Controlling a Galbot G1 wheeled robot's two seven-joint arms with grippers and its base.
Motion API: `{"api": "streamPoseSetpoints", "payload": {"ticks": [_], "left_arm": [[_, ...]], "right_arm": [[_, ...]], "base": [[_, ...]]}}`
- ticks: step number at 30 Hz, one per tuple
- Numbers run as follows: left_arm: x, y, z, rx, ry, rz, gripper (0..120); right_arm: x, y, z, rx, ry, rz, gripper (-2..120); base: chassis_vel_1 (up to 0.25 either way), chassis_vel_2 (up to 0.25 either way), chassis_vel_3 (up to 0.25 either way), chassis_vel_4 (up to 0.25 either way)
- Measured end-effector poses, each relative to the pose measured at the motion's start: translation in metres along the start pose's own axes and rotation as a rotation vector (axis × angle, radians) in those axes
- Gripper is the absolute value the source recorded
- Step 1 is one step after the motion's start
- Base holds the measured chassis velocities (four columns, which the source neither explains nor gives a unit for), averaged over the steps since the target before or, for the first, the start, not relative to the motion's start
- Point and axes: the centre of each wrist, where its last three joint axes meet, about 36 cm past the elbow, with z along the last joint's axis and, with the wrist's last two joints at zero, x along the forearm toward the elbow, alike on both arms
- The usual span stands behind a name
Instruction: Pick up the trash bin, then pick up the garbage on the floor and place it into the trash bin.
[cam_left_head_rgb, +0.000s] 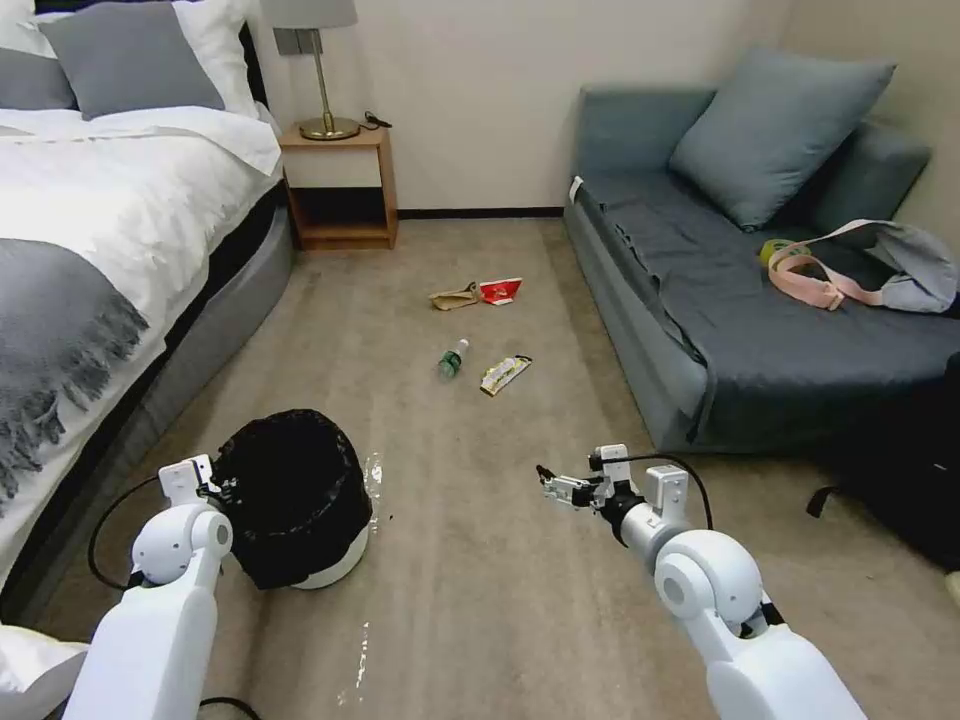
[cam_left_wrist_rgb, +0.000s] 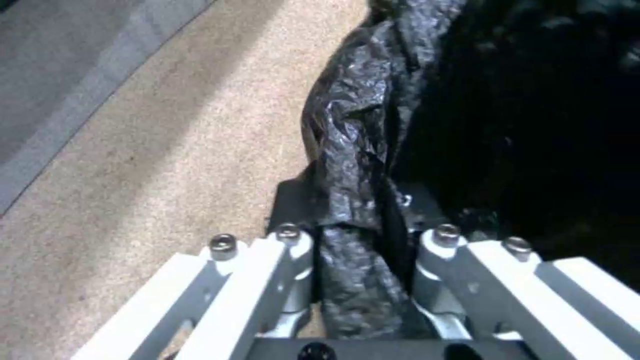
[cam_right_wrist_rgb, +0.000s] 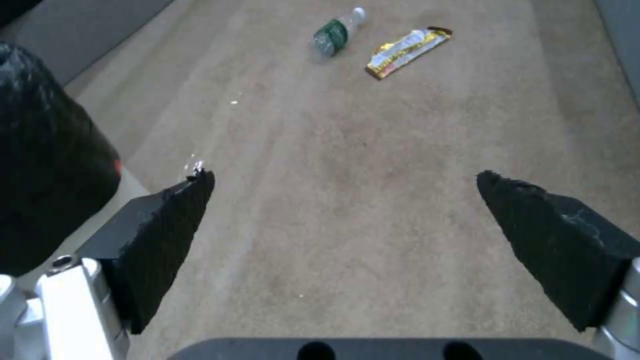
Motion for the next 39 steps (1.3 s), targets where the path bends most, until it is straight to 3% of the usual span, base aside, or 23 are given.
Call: {"api": "streamPoseSetpoints", "payload": {"ticks": [15,30,39], "left_arm": [[0.03,0.012,-0.004,-0.012,-0.107,-0.054,7],[0.097,0.021,-0.014,-0.068,-0.317,-0.117,4],[0.14,0.027,0.0,-0.142,-0.4,-0.169,4]], "right_arm": [[0.009,0.005,0.003,-0.014,-0.002,-0.019,100],[0.021,0.012,0.004,-0.051,-0.058,-0.057,100],[0.032,0.014,0.006,-0.086,-0.103,-0.068,100]], "base": [[0.0,0.0,0.0,0.0],[0.0,0.0,0.0,0.0],[0.0,0.0,0.0,0.0]]}}
